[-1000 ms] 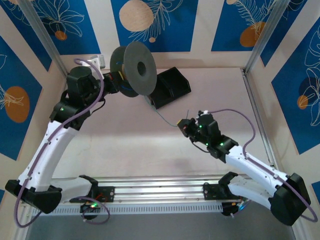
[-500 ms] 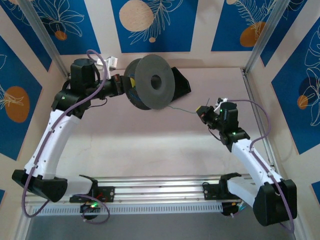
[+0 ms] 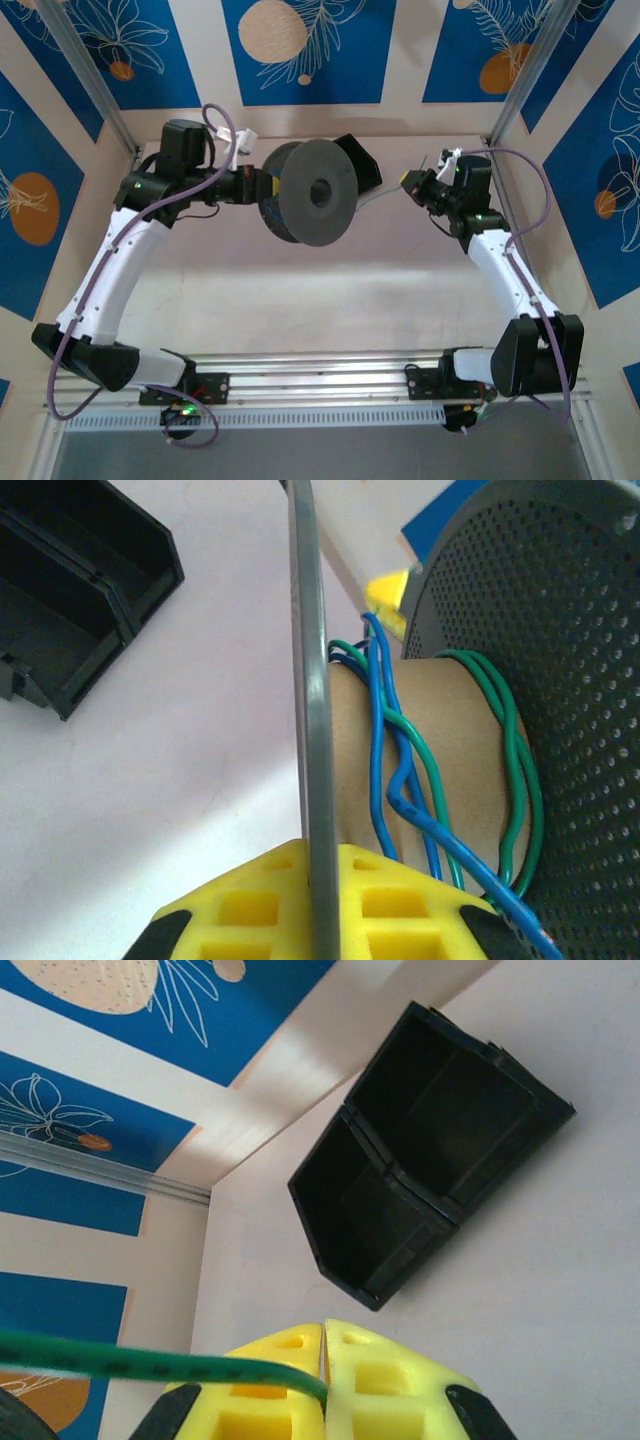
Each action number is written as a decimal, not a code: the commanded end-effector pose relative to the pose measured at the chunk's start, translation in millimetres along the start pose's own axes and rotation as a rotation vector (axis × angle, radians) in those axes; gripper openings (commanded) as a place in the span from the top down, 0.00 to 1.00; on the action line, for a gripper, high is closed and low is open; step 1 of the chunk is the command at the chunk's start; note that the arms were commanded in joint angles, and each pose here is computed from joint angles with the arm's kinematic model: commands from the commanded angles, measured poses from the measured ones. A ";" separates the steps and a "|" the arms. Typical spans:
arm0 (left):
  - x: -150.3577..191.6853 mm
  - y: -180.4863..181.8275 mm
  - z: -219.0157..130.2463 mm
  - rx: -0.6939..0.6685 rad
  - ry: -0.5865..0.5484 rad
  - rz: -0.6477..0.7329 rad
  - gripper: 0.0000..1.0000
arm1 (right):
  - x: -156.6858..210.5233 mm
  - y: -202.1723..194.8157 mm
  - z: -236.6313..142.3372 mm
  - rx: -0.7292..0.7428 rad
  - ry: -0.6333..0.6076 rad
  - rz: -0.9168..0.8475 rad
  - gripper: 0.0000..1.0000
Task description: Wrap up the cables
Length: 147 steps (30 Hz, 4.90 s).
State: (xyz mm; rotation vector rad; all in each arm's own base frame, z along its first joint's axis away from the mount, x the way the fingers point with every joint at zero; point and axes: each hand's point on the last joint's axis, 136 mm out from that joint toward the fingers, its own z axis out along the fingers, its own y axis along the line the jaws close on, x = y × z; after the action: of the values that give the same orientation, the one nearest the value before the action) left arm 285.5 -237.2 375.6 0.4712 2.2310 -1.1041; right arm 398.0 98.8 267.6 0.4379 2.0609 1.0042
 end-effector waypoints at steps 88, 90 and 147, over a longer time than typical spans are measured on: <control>2.2 7.1 65.6 -0.250 0.067 0.162 1.00 | 203.2 306.9 -94.7 -0.888 -0.004 -1.582 0.69; -1.1 8.2 60.4 -0.263 0.031 0.180 1.00 | 195.5 317.6 -106.5 -0.913 -0.038 -1.542 0.64; -22.0 -49.3 -47.9 -0.093 -0.722 0.400 1.00 | 68.7 52.9 -40.4 -0.175 0.147 0.247 0.44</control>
State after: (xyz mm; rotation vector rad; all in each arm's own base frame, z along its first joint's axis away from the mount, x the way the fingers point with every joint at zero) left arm 274.8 -227.1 390.7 0.4011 1.6168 -0.6627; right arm 307.8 159.0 282.3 0.5785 2.1097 1.4713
